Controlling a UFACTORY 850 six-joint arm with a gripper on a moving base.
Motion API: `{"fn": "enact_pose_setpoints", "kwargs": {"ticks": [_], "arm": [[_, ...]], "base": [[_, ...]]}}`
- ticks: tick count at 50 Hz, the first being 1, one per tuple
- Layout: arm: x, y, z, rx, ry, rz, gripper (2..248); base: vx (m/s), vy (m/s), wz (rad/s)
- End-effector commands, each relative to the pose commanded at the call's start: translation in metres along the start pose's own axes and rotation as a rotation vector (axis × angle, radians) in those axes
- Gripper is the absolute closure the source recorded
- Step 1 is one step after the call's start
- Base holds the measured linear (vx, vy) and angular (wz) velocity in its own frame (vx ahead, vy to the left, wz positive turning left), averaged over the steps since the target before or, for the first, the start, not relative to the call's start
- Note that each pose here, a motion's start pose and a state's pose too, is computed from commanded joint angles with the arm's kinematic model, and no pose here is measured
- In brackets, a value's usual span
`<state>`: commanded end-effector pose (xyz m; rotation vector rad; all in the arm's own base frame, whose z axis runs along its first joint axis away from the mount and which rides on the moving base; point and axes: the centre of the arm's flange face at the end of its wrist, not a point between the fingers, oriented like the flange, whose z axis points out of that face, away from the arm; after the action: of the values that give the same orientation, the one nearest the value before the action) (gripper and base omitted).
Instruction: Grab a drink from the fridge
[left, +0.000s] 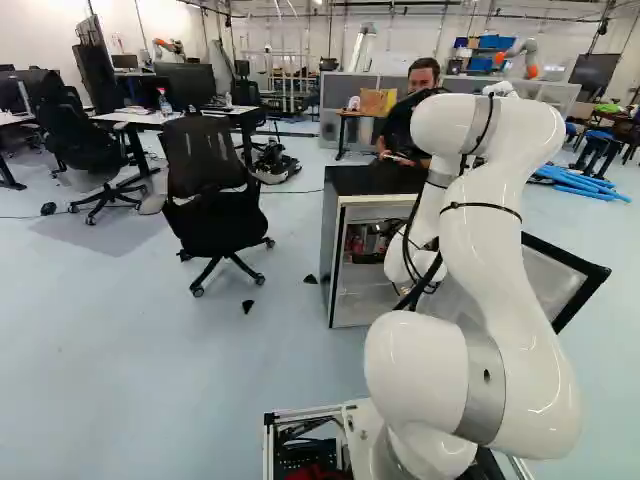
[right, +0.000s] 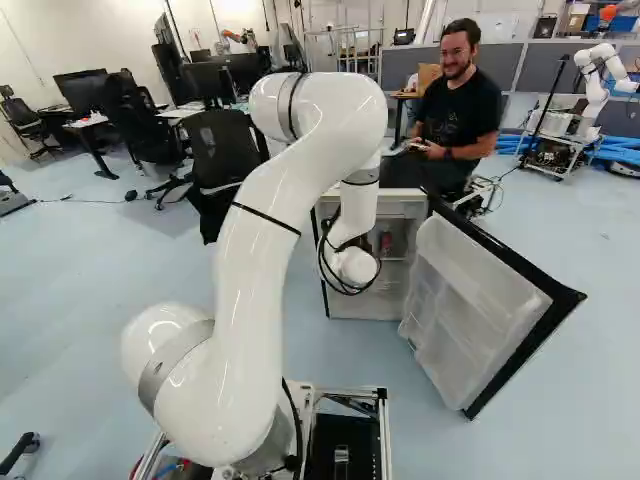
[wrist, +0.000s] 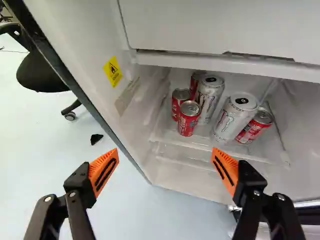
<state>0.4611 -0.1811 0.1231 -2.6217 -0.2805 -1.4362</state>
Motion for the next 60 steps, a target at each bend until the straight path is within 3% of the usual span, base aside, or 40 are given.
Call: {"fn": "enact_pose_setpoints", "kwargs": {"ticks": [37,60], "arm": [[-0.026,0.031,0.070,0.002,0.020,-0.022,3],[-0.023,0.039,0.077,-0.004,0.032,-0.030,3]], "base": [[0.000,0.000,0.000],[0.000,0.000,0.000]]}}
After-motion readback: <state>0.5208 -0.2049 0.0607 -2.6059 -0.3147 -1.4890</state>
